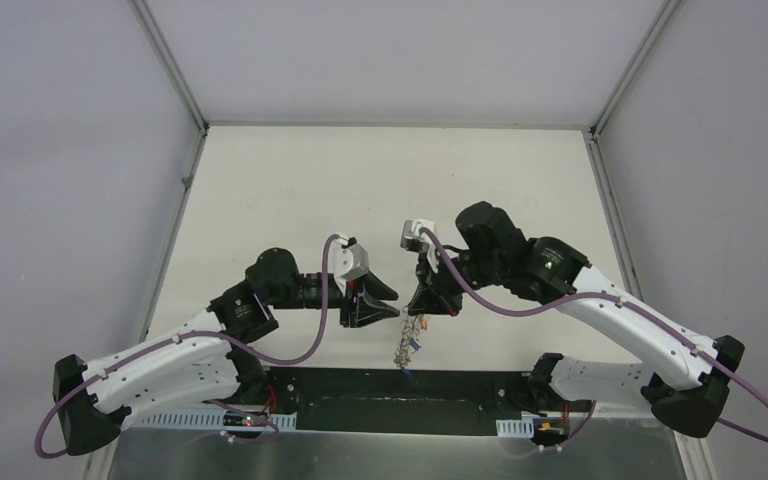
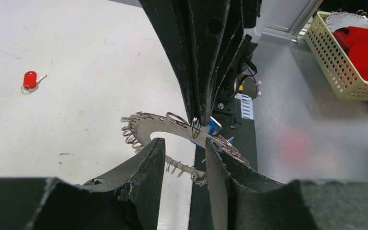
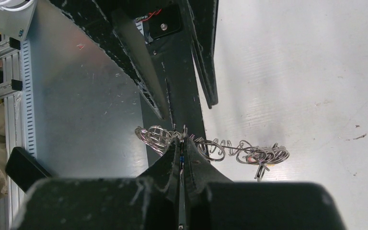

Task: Put the keys on the keyring

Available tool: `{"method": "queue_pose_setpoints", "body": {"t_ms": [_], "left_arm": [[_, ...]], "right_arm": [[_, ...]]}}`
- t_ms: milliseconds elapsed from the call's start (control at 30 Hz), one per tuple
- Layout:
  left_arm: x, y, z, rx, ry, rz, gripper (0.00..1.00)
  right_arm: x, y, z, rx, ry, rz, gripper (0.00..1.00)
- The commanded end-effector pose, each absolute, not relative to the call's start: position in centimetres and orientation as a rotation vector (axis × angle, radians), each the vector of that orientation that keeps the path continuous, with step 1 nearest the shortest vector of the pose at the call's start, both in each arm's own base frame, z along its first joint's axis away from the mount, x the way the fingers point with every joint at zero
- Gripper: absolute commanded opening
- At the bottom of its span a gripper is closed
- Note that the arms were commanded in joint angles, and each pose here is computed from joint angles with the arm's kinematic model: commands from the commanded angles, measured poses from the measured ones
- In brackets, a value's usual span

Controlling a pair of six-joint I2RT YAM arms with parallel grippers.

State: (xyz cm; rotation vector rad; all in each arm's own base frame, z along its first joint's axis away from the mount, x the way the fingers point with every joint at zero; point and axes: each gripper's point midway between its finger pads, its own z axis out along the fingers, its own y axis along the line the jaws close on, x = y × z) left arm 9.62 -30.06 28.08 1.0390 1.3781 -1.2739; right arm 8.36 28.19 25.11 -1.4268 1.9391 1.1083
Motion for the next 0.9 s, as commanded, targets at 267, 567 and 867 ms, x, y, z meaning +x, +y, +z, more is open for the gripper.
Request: {"method": "queue_pose_setpoints", "body": {"t_ms": [267, 567, 867], "left_arm": [[9.1, -31.6, 28.7, 1.057, 1.305, -1.335, 0.23], [8.6, -31.8, 29.1, 1.067, 1.277, -1.367, 0.14], [8.2, -31.4, 29.3, 1.064, 1.239, -1.371, 0.00]], "right_arm": [[8.2, 29.4, 28.3, -1.392, 1.792, 1.194, 0.00], [8.3, 29.3, 28.0, -1.388, 1.801, 1.189, 0.00], [8.8, 29.0, 28.3, -1.359, 1.800, 1.148, 0.18]]}}
